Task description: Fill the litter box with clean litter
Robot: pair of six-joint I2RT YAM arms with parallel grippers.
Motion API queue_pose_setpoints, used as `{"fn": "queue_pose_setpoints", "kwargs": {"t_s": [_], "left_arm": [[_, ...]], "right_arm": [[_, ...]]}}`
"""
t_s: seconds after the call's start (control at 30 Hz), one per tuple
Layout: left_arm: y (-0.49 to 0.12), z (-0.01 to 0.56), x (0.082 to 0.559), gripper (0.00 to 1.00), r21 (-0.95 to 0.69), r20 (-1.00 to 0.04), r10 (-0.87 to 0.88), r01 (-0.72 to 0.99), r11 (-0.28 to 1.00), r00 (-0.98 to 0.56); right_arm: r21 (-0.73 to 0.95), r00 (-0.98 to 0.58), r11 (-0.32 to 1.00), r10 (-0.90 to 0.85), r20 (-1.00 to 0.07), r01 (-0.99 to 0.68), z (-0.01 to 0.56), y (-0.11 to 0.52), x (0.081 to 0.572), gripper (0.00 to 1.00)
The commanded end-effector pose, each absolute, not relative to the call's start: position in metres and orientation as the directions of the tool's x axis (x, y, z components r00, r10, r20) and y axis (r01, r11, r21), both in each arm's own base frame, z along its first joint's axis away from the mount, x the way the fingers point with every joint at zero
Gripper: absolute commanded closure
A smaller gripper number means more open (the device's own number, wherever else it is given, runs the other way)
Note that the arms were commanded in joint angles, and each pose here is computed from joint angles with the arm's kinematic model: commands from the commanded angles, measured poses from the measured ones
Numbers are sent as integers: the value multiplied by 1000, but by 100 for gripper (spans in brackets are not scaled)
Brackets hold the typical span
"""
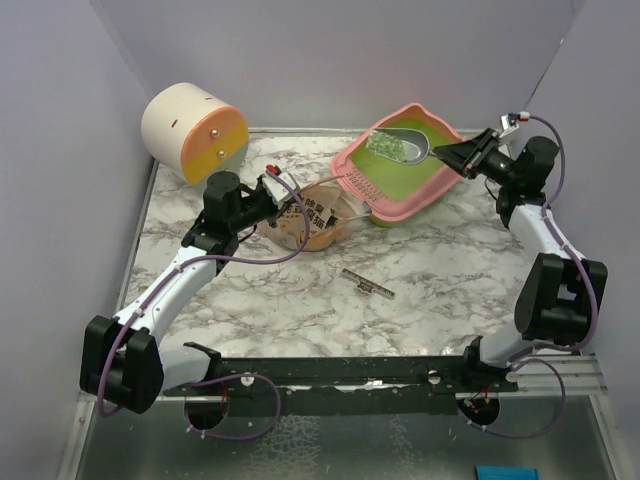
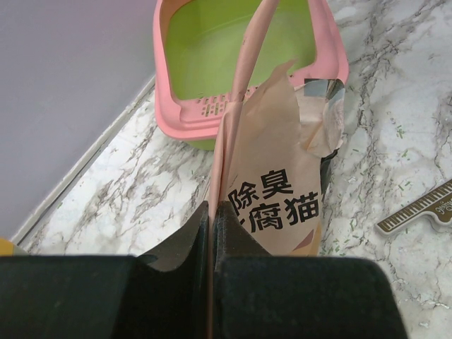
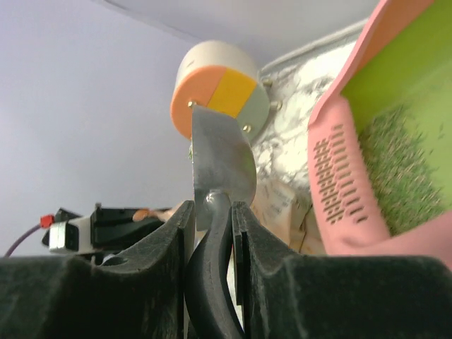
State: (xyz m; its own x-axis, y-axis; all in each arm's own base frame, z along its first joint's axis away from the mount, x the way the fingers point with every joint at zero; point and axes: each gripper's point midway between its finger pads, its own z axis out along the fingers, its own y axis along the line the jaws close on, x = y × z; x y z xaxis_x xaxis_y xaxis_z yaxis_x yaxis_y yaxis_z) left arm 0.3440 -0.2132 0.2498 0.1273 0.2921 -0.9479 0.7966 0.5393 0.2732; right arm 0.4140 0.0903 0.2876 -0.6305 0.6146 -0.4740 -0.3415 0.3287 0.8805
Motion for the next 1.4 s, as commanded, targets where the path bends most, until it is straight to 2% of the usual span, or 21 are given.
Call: {"fn": "queue_pose_setpoints", "kwargs": {"t_s": [0.0, 0.3, 0.57, 0.97, 1.37], "left_arm": [[-213, 263, 346, 98, 286, -949, 274, 783, 552, 153], [-217, 259, 346, 98, 266, -954, 265, 800, 538, 139], [-218, 257, 346, 98, 261, -955, 264, 807, 530, 135], [-219, 255, 344, 98, 254, -956, 264, 814, 523, 129], [-221, 253, 344, 98, 244, -957, 263, 822, 515, 120]], "right_arm": [[816, -524, 471, 626, -577, -337, 305, 68, 455, 99], [596, -341, 763, 507, -792, -250, 323, 25, 492, 99], [381, -211, 914, 348, -913, -140, 342, -2, 491, 99], [62, -121, 998, 58, -991, -32, 375, 21, 490, 99], [-280, -103, 947, -266, -958, 159, 385, 47, 475, 99]]}}
